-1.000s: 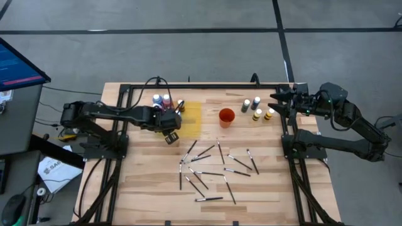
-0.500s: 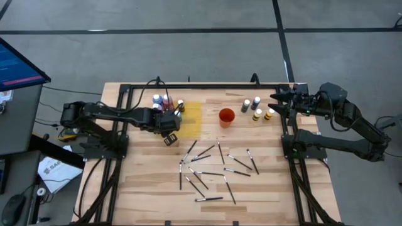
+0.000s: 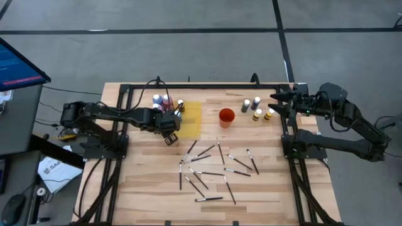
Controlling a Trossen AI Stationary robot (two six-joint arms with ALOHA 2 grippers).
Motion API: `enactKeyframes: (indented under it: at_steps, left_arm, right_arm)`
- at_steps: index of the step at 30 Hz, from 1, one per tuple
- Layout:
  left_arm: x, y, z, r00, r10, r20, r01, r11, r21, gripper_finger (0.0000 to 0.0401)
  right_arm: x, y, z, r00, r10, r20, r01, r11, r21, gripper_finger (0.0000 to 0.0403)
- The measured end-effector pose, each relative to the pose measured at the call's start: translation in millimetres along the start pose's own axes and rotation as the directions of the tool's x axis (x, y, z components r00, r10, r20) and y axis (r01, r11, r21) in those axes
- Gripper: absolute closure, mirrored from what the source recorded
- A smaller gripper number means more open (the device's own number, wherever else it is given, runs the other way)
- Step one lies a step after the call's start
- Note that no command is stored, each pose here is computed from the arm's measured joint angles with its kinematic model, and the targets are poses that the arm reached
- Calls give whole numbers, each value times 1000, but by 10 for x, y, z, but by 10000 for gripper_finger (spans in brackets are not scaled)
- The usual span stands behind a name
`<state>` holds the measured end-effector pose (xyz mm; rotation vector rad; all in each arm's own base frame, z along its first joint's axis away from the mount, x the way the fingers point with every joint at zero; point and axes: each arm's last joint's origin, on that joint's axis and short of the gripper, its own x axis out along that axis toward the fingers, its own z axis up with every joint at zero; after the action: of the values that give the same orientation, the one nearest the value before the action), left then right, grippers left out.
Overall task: Pick & Place Paint Supplies
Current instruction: Put the red paint bottle into the yellow bin, then put the green paint bottle into the yellow bin
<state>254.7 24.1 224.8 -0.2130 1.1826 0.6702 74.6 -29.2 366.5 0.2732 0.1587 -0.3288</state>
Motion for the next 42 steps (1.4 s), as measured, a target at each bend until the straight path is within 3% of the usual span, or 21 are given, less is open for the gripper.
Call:
enactKeyframes:
  at_steps: [10,15,22,29,37,42]
  left_arm:
    - [0,-5,8,1000,-4,8,4,1000,-4,264]
    - [-11,-1,11,1000,-8,15,9,1000,-6,246]
    - [-189,84,-1,996,-37,77,40,999,-31,205]
    - [-441,208,-29,981,-89,175,102,993,-67,197]
    - [-1063,477,-11,891,-164,424,241,961,-133,197]
    - [-1483,770,-147,797,-93,596,270,939,-214,216]
  right_arm:
    - [1,0,-1,1000,0,0,0,1000,-15,155]
    - [1,0,0,1000,0,0,0,1000,-15,155]
    - [2,0,1,1000,1,1,-1,1000,-15,155]
    - [14,0,32,999,-15,32,15,1000,-7,155]
    - [488,-100,56,979,-187,-86,189,982,17,155]
    - [897,-246,151,933,-294,-206,303,953,10,155]
